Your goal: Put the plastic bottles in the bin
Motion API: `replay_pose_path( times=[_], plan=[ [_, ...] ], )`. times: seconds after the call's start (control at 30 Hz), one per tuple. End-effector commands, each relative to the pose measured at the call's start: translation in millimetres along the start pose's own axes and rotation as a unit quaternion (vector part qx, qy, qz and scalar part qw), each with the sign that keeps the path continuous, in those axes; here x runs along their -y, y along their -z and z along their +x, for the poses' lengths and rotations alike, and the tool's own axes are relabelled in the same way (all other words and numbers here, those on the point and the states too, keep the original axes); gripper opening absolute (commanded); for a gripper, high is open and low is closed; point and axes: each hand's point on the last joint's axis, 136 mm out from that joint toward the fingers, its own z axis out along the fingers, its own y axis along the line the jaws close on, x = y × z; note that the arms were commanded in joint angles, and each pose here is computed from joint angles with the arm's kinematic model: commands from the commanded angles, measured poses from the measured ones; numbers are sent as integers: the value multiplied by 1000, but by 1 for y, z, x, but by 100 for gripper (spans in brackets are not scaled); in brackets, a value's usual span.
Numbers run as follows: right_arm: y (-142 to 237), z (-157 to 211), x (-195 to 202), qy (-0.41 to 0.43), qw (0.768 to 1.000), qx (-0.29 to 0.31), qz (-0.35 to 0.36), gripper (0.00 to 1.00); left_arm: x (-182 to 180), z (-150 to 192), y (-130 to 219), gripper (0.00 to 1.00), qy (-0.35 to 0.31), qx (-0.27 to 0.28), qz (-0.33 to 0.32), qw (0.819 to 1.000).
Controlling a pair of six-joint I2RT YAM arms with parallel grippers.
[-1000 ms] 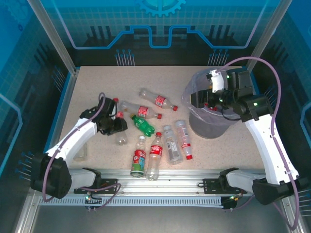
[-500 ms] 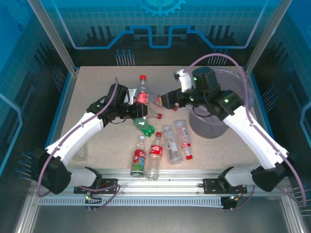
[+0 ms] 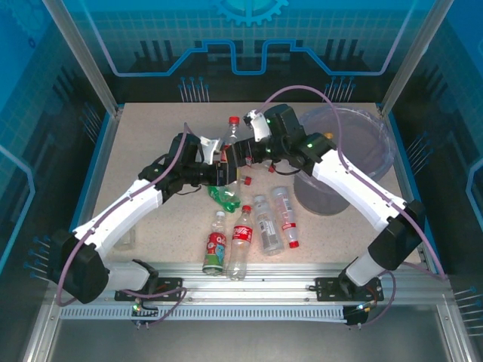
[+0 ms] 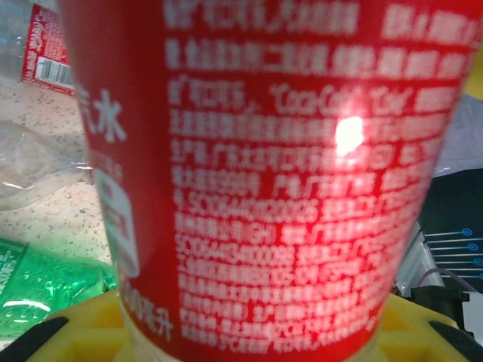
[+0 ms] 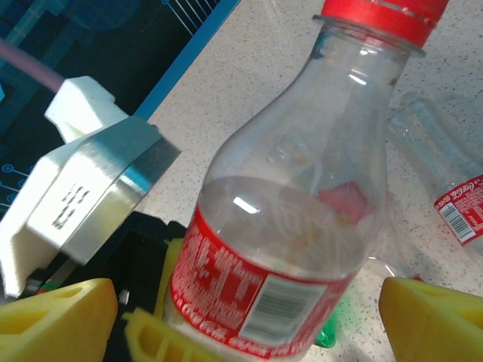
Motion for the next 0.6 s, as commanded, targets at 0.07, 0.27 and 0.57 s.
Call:
replay_pose_path(
  times=[0.07, 0.27, 0.57],
  plan=[
    [-7, -22, -2, -25, 999, 27, -35, 90, 29, -3, 6, 0, -36, 14, 70, 997],
    [-11, -21, 8, -41, 998, 28, -39, 79, 34, -2, 8, 0, -37, 14, 82, 996],
    [-17, -15, 19, -67, 996, 16, -51, 82, 39, -8, 9, 0, -38, 28, 95, 994]
  ],
)
